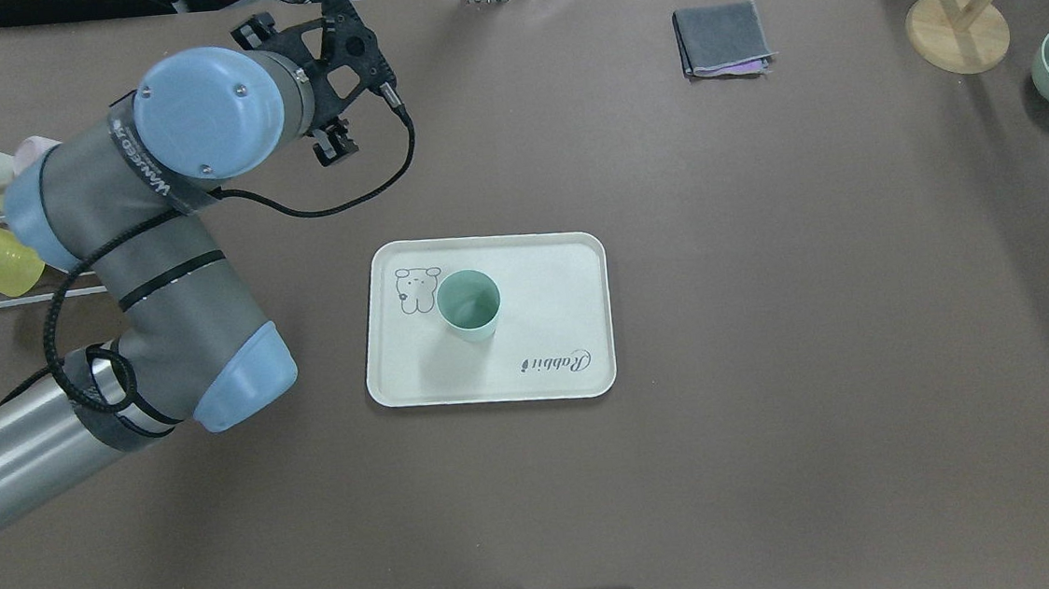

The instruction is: Pick up and place green cup on tray

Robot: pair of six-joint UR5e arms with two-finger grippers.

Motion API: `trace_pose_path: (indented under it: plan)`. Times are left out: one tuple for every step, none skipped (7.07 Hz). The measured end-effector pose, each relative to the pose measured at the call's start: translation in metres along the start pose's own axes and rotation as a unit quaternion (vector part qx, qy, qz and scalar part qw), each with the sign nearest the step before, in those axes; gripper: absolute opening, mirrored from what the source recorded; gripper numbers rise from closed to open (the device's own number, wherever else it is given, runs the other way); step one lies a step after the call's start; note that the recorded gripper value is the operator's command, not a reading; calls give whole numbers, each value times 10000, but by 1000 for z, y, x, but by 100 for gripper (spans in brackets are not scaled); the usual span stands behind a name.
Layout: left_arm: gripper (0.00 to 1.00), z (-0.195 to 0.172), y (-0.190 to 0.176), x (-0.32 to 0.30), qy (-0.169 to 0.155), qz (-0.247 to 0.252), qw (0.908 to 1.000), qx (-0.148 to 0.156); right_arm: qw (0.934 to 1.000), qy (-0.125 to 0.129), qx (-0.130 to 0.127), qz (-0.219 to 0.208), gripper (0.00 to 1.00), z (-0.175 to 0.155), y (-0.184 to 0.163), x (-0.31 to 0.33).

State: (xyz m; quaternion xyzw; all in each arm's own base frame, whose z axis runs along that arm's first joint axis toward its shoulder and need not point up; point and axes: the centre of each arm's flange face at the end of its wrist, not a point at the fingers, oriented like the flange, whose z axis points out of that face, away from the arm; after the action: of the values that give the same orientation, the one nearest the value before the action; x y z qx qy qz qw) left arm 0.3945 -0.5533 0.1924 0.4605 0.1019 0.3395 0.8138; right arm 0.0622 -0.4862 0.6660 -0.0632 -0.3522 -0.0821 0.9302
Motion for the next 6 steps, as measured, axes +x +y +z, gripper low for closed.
trace_pose_path:
  plan:
    - [99, 3, 21, -24, 64, -9, 10000, -37, 10000, -1, 5, -4, 100, 0, 0, 0]
    - [98, 6, 48, -55, 314, -161, 9994, -60, 10000, -1, 9, -7, 100, -1, -1, -1]
    - [99, 8, 78, -92, 650, -398, 9970, -125, 10000, 1, 13, -11, 100, -1, -1, -1]
    - [98, 8, 115, -135, 938, -721, 9927, -243, 10000, 2, 12, -10, 100, -1, -1, -1]
    - [98, 10, 161, -176, 1189, -1091, 9859, -438, 10000, 2, 10, -9, 100, -1, -1, -1]
    - [98, 18, 214, -208, 1528, -1510, 9742, -694, 10000, 3, 13, -12, 100, -1, -1, -1]
